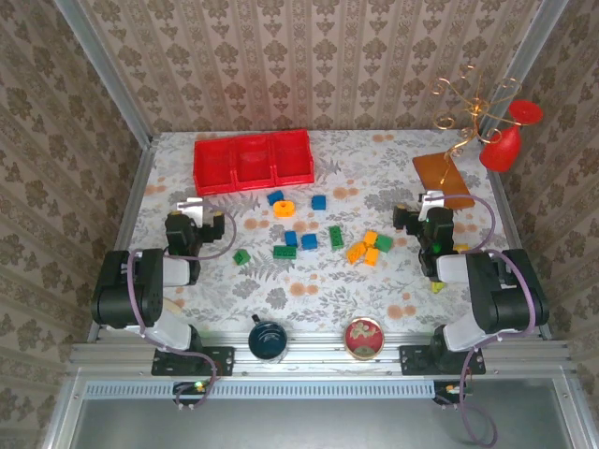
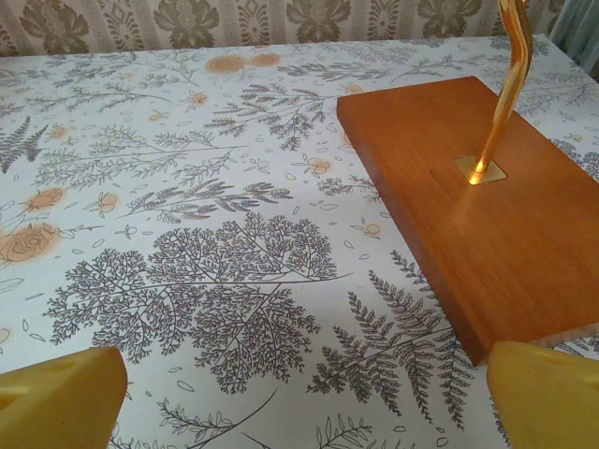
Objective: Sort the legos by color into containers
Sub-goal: Move the container to the top-center of the table.
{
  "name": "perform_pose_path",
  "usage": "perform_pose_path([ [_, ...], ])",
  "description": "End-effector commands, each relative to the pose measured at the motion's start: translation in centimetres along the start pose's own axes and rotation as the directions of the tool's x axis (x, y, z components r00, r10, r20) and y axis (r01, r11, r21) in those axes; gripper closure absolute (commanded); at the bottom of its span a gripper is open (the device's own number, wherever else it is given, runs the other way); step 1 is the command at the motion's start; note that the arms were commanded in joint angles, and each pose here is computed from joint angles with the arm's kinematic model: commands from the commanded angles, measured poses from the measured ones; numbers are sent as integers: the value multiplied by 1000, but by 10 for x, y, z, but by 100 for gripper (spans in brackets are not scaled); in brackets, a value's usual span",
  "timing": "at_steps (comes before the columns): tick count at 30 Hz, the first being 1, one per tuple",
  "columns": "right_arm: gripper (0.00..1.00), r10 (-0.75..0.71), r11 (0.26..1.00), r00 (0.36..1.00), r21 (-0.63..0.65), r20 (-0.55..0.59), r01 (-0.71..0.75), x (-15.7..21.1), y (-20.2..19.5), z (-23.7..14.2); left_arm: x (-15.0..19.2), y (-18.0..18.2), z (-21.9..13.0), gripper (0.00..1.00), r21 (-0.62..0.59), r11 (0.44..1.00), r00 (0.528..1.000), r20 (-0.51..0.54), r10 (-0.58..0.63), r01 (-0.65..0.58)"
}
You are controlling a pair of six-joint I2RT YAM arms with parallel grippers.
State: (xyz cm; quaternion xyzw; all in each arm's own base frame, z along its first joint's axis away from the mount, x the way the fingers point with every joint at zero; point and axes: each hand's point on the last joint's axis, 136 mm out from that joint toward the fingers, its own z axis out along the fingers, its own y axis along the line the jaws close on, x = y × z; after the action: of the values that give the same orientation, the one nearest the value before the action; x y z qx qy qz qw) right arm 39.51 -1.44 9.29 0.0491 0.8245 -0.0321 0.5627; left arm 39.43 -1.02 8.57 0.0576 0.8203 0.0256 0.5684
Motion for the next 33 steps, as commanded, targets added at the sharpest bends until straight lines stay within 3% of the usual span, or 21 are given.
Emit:
perform_pose_path([
  [1, 0, 4, 1000, 1000, 14, 30, -4, -8, -1, 1, -14, 2, 1, 0, -11, 1000, 999, 40, 17, -17],
  [33, 0, 4, 1000, 1000, 14, 30, -4, -7, -1, 1, -13, 6, 3, 0, -8, 1000, 999, 31, -11, 11],
])
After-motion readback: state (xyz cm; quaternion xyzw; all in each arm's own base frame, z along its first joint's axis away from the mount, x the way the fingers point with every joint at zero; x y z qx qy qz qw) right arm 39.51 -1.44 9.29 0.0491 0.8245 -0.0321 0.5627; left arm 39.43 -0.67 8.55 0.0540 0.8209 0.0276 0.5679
